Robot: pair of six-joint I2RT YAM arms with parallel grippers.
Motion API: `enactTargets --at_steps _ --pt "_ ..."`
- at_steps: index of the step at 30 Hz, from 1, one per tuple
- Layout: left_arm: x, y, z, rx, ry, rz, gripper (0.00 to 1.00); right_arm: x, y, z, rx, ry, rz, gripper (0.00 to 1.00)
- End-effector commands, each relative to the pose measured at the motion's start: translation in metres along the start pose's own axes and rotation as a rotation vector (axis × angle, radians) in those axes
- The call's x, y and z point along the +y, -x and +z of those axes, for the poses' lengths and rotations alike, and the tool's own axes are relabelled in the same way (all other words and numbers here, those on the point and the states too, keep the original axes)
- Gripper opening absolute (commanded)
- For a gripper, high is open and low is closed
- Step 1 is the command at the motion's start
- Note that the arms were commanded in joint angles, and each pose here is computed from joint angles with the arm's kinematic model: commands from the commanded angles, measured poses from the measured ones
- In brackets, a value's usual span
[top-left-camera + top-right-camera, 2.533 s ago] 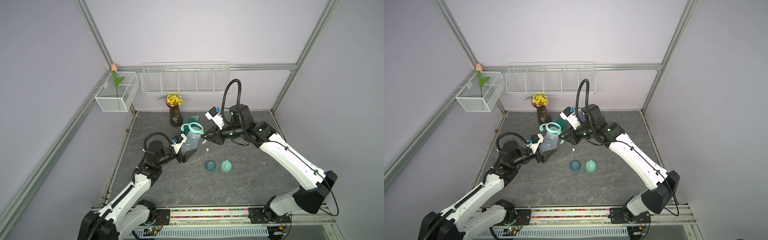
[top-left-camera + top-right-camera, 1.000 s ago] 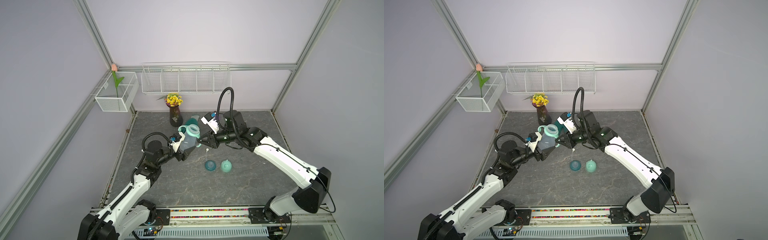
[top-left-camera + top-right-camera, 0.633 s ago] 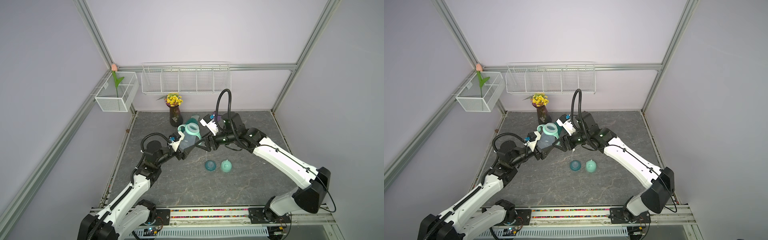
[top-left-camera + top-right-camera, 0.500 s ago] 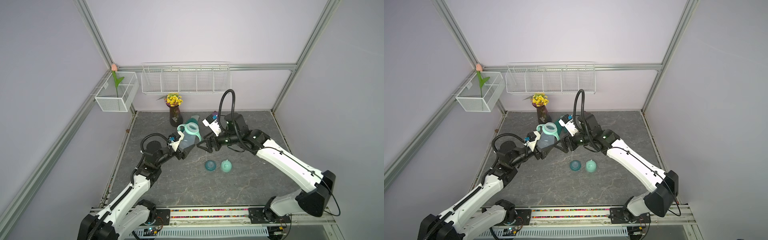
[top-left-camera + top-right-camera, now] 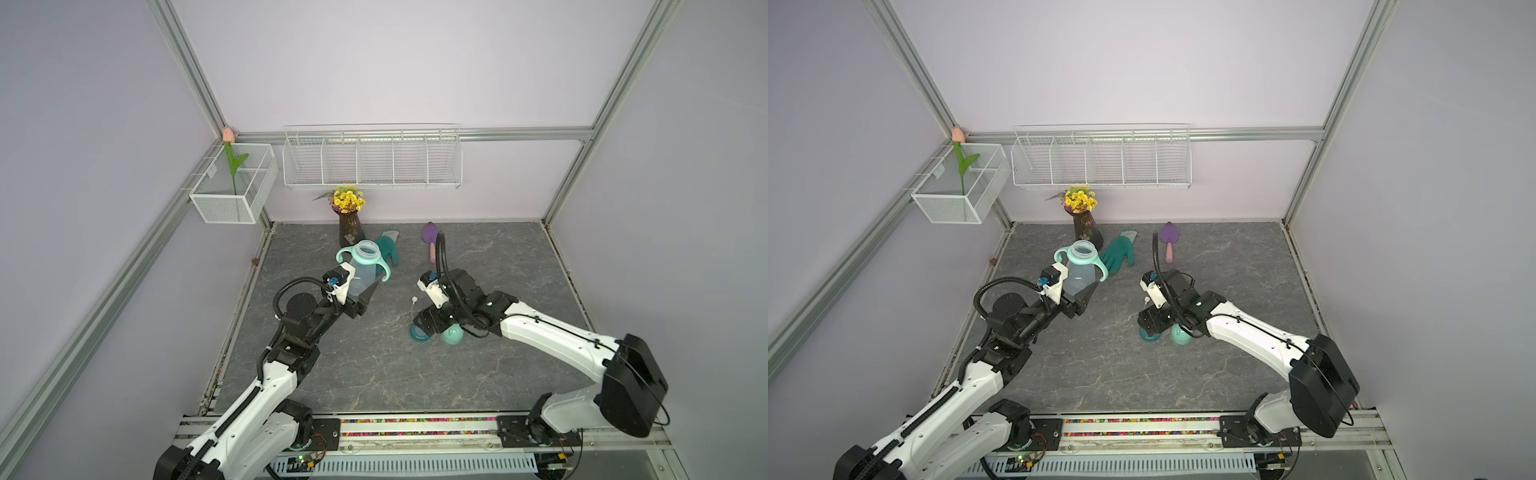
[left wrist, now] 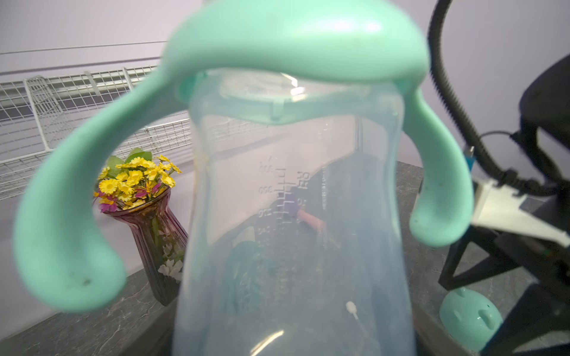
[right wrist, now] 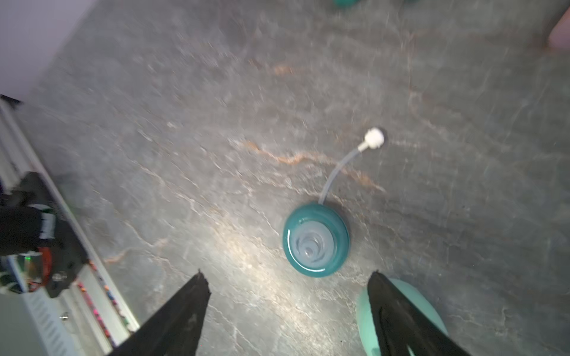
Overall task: Assemble the baby bottles
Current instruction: Put on the handle of the baby bottle, then pick up the nipple from the center of the board.
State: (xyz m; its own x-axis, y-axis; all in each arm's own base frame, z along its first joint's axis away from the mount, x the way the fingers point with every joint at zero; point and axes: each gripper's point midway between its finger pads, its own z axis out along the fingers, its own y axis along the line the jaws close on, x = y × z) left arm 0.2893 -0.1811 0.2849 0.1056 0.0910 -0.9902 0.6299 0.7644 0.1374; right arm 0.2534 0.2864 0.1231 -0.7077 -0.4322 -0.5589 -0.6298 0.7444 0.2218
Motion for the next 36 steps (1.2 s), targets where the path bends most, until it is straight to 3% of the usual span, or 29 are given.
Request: enactTargets --at_steps 1,15,36 --pt "0.002 0.007 -0.004 -0.025 0.017 -0.006 0.00 -0.002 0.002 0.014 -0.020 -0.046 0.015 0.85" --pt "0.000 0.005 -0.006 -0.016 0.009 -0.001 0.00 -0.008 -0.031 0.067 0.127 -0.146 0.015 0.85" --pt "0.001 0.006 -0.007 -0.016 0.014 0.003 0.00 -0.022 -0.047 0.090 0.195 -0.245 -0.015 0.81"
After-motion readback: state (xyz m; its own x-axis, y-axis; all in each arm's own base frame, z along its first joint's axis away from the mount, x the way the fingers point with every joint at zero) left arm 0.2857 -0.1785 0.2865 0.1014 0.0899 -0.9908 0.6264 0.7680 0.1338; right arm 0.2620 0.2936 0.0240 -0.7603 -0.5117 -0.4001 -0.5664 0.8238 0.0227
